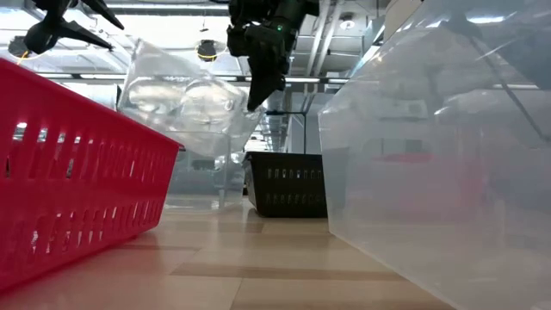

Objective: Stack baskets by color
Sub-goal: Stack the top right transparent bin on the left transparent bin, then stack the bottom transparent bin on the top transparent bins

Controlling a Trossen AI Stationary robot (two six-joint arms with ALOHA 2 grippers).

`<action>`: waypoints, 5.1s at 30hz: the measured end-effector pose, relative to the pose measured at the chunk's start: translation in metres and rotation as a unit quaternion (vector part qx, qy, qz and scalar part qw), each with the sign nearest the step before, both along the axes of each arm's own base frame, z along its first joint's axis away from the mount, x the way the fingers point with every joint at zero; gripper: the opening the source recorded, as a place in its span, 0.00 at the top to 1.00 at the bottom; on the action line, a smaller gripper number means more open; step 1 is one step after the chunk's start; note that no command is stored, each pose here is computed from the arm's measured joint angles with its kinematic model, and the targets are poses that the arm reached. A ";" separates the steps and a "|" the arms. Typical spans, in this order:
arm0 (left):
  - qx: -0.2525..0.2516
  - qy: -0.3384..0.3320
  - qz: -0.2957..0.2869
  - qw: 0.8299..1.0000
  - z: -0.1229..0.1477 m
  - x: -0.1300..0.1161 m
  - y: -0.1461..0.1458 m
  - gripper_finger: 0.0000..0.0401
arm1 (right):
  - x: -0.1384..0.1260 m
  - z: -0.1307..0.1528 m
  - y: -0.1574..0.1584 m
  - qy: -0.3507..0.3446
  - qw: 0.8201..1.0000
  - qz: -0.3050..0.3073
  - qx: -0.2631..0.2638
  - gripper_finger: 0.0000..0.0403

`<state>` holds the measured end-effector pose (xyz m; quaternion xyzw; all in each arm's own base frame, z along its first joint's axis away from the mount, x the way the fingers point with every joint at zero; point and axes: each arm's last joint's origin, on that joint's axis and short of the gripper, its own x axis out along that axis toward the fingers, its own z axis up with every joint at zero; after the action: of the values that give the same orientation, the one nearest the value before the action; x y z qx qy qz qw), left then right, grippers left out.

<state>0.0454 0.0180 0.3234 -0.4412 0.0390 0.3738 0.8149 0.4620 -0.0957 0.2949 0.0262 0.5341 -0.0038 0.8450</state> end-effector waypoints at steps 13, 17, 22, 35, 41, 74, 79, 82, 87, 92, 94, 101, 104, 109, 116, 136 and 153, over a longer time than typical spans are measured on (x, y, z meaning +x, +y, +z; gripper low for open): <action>0.000 0.000 0.000 1.000 0.000 0.000 0.000 0.54 | 0.000 -0.002 0.001 0.003 1.000 0.016 0.020 1.00; 0.000 0.001 0.000 1.000 0.000 0.000 0.000 0.54 | 0.000 -0.012 0.002 0.027 0.999 0.020 0.027 1.00; 0.000 0.001 0.000 1.000 0.000 0.000 0.000 0.54 | 0.005 -0.022 0.004 0.036 0.999 0.027 0.026 1.00; -0.001 0.008 -0.001 1.000 -0.001 -0.001 0.000 0.54 | 0.001 -0.021 0.001 0.045 0.998 0.031 0.035 1.00; 0.000 0.009 0.000 1.000 -0.001 -0.001 0.000 0.54 | 0.000 -0.028 -0.002 0.065 0.997 0.022 0.044 1.00; 0.000 0.010 0.001 1.000 -0.002 -0.001 0.000 0.54 | -0.007 -0.028 -0.008 0.086 0.993 0.016 0.077 0.93; 0.001 0.011 0.001 1.000 -0.002 -0.001 0.000 0.54 | -0.006 -0.028 -0.008 0.080 0.994 0.021 0.074 0.96; 0.001 0.011 0.001 1.000 -0.002 -0.001 0.000 0.54 | -0.003 -0.027 -0.009 0.062 0.995 0.025 0.067 0.94; 0.000 0.014 0.000 1.000 -0.002 -0.001 0.000 0.54 | 0.002 -0.026 -0.011 0.042 0.997 0.021 0.054 0.79; 0.000 0.013 0.000 1.000 -0.002 -0.001 0.000 0.54 | 0.001 -0.020 -0.011 0.032 0.999 -0.003 0.042 0.62; 0.000 0.013 -0.001 1.000 -0.002 -0.001 0.000 0.54 | -0.001 -0.011 -0.011 0.021 0.999 -0.011 0.043 0.57; 0.000 0.013 -0.002 1.000 -0.002 -0.001 0.000 0.54 | -0.028 0.041 0.002 -0.018 0.998 -0.038 0.051 0.51; -0.003 0.013 -0.009 1.000 -0.002 -0.001 0.000 0.54 | -0.050 0.073 0.016 -0.033 0.996 -0.048 0.060 0.52; -0.010 0.014 -0.030 0.999 -0.002 0.000 -0.002 0.54 | -0.092 0.118 0.040 -0.048 0.993 -0.079 0.070 0.55; -0.022 0.037 -0.176 0.983 -0.004 0.003 -0.009 0.54 | -0.147 0.158 0.085 -0.043 0.985 -0.149 0.082 0.56; -0.029 0.045 -0.301 0.952 -0.004 0.005 -0.015 0.54 | -0.144 0.095 0.316 0.060 0.973 -0.138 0.177 0.58; -0.023 0.070 -0.302 0.950 -0.008 0.003 -0.015 0.54 | -0.079 -0.011 0.368 0.141 0.953 -0.166 0.212 0.58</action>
<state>0.0480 0.0029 0.3158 -0.4006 0.2360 0.1389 0.8743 0.3834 0.2726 0.2835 0.2918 0.6242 -0.0342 0.7239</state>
